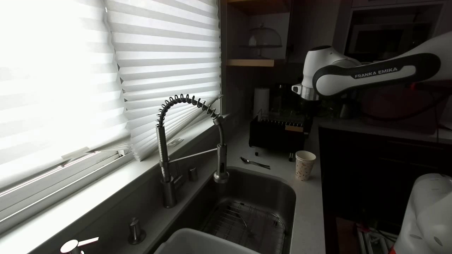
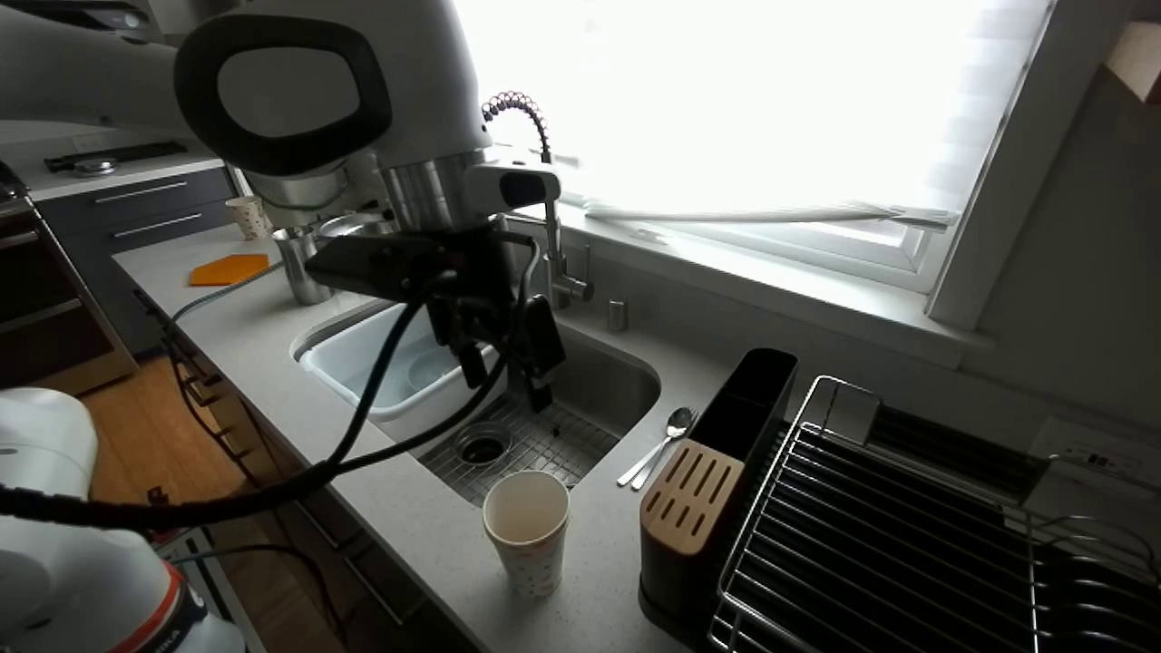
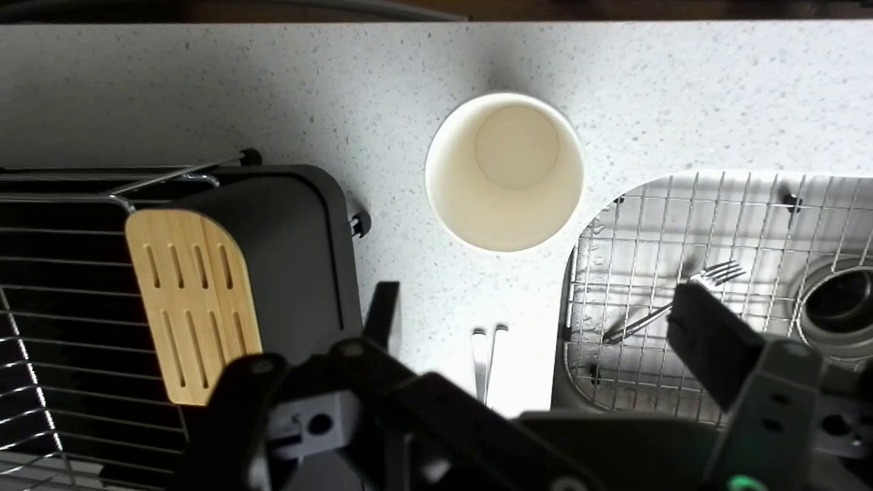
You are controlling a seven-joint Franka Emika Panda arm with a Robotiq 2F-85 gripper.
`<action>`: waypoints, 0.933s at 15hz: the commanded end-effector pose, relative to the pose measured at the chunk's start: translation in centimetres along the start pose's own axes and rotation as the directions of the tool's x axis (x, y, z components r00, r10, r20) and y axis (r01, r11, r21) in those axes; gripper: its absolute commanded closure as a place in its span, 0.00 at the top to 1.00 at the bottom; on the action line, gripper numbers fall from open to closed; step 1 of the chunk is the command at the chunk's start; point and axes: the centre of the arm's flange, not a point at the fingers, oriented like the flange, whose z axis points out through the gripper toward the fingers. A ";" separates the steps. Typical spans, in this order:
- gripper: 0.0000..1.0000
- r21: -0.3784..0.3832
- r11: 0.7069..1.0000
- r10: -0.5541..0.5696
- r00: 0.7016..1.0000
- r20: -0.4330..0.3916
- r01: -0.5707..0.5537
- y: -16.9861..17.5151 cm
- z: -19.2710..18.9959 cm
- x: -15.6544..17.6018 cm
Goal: Unstack the cups, then stack the cups back together
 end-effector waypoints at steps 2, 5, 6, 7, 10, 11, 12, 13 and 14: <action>1.00 0.009 0.996 0.085 0.996 0.006 -0.086 0.8 -1.6 -1.3; 1.00 0.017 0.989 0.147 0.989 0.006 -0.147 1.3 -2.1 -1.9; 1.00 0.017 0.986 0.165 0.986 0.008 -0.165 1.4 -2.1 -2.1; 1.00 0.017 0.983 0.180 0.984 0.011 -0.181 1.5 -2.2 -2.2; 1.00 0.028 0.971 0.236 0.971 0.035 -0.237 1.9 -2.0 -2.8; 1.00 0.029 0.966 0.256 0.966 0.045 -0.257 1.9 -2.0 -3.0; 1.00 0.037 0.963 0.265 0.962 0.058 -0.268 2.0 -1.9 -3.2; 1.00 0.008 0.974 0.224 0.974 0.036 -0.225 2.0 -1.8 -2.4; 1.00 0.011 0.972 0.232 0.972 0.045 -0.233 2.0 -1.8 -2.6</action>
